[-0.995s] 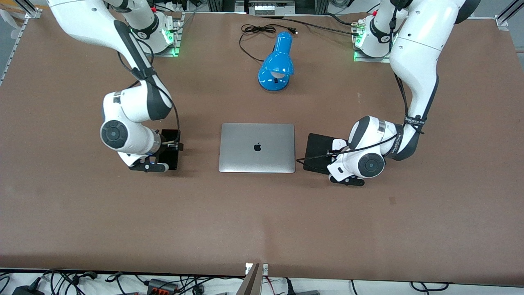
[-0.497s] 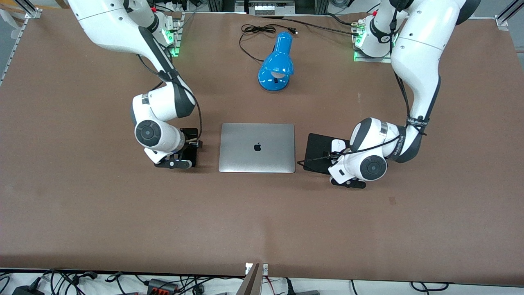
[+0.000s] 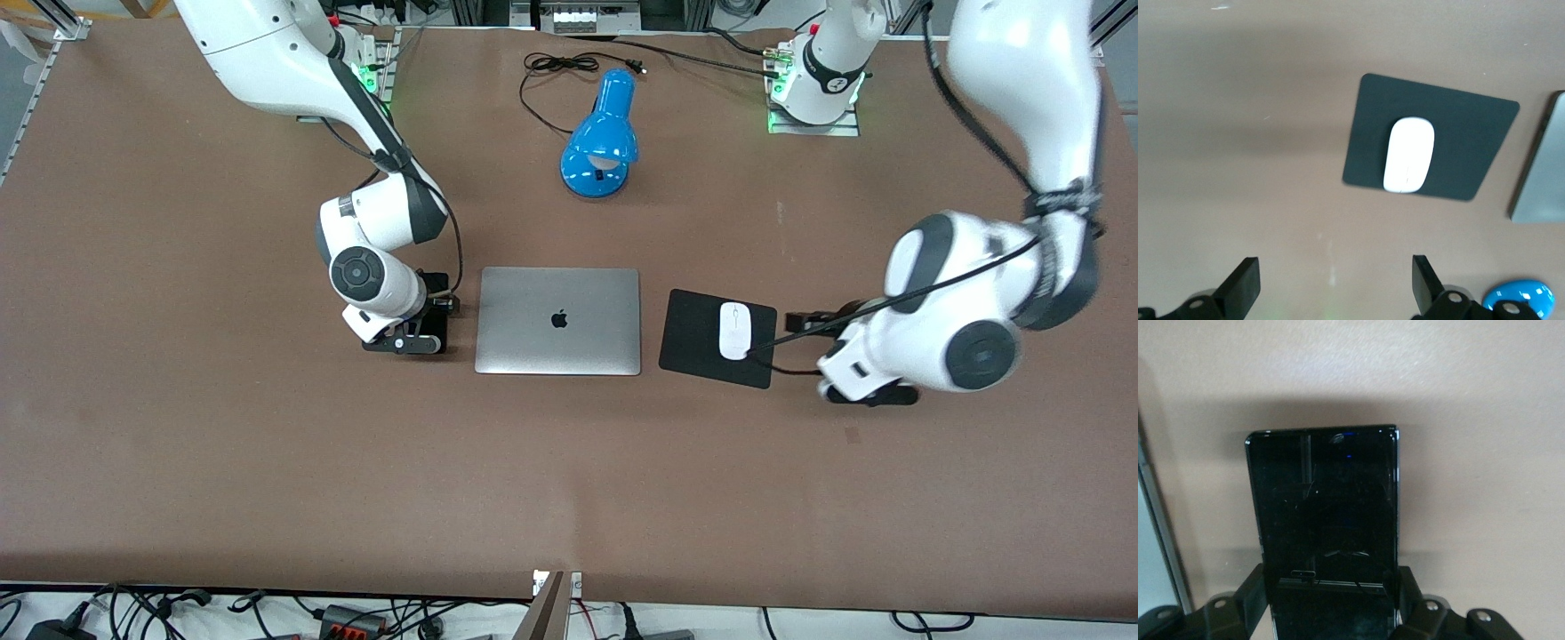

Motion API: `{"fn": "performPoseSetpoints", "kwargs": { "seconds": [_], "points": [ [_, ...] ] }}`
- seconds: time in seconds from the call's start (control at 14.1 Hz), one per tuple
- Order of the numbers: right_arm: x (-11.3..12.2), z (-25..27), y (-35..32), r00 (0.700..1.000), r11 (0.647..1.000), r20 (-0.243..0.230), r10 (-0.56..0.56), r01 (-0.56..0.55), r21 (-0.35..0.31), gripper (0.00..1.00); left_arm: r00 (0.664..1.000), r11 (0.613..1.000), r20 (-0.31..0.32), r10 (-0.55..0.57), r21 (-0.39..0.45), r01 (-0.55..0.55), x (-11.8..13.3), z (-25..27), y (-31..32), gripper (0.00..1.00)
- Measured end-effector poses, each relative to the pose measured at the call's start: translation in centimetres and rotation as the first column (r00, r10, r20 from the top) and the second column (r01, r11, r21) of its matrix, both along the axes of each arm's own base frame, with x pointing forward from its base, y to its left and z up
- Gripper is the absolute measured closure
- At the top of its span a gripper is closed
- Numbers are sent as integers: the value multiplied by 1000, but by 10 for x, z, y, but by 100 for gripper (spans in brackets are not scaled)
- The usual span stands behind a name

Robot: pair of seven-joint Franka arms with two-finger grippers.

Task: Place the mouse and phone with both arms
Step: 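Release the mouse on the pad and raise the left gripper away, then set the phone beside the laptop and open the right gripper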

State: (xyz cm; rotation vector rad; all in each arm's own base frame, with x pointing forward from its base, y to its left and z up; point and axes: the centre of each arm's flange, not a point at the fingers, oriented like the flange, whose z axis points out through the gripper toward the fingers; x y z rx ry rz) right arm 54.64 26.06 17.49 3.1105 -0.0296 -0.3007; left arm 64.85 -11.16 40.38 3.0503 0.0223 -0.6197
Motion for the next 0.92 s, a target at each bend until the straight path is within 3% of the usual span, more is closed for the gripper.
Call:
{"fn": "performPoseSetpoints", "kwargs": {
  "seconds": [0.28, 0.43, 0.64, 0.78, 0.92],
  "points": [
    [-2, -7, 3, 1000, 1000, 3, 2, -2, 0, 19, 999, 1000, 50, 0, 22, -2, -55, 141, 17, 0],
    [-3, -8, 4, 1000, 1000, 4, 1, -1, -1, 19, 998, 1000, 61, 10, 28, -12, -76, 176, 25, 0],
    [1, -3, 4, 1000, 1000, 16, -5, 5, 2, 0, 999, 999, 50, 20, 32, -22, -80, 169, 31, 0],
    [13, 19, 4, 998, 1000, 56, -13, 12, 17, 0, 994, 999, 104, 11, 29, -14, -91, 153, 22, 0],
    [27, 57, -2, 997, 999, 77, -28, 26, 24, 0, 987, 999, 161, 4, 34, -10, -117, 145, 16, 0]
  ]
}}
